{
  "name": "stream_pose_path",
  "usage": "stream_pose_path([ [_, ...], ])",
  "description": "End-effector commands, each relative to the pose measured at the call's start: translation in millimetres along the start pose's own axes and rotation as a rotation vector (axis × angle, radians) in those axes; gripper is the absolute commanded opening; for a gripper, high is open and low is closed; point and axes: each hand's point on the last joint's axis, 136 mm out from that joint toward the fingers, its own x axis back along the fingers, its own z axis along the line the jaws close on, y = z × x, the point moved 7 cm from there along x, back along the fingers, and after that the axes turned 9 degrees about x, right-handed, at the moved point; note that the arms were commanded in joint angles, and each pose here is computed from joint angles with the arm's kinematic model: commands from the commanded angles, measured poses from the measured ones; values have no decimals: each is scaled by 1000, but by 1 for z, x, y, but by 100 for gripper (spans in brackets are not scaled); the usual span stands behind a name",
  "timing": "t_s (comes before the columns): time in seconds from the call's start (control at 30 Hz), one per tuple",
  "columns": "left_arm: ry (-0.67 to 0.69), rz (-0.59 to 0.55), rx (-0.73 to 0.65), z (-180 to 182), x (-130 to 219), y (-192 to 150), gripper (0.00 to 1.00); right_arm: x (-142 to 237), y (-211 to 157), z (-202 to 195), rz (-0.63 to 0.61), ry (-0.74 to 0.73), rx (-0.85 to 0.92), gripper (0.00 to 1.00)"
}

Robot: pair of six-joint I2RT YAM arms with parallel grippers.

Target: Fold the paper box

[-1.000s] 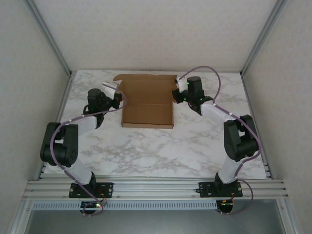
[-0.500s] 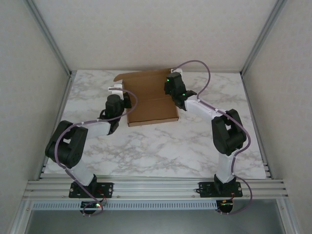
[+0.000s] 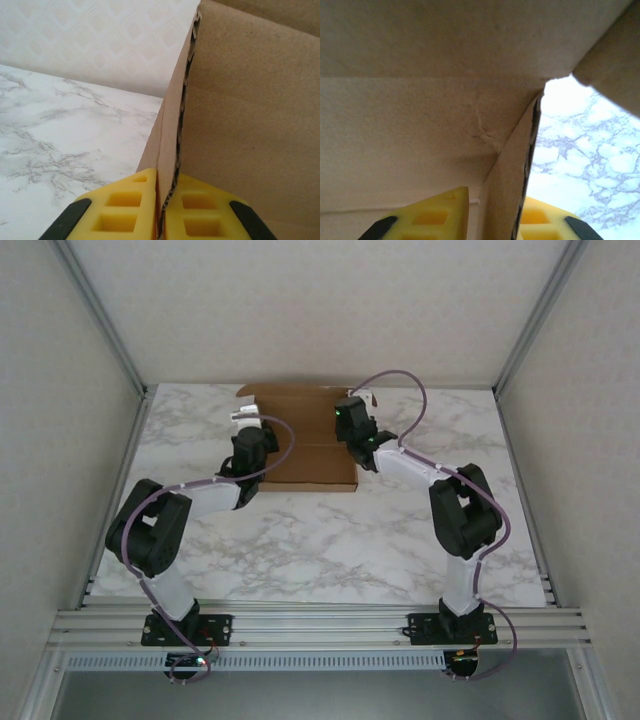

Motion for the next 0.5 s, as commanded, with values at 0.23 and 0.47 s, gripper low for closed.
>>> stream_pose_path([
  [0.23, -266, 18, 92, -12, 55, 2, 11, 61, -13, 13, -107, 341, 125, 20],
  [0.47, -320, -11, 110, -4, 80, 2, 9, 81, -26, 7, -135, 405, 156, 19],
])
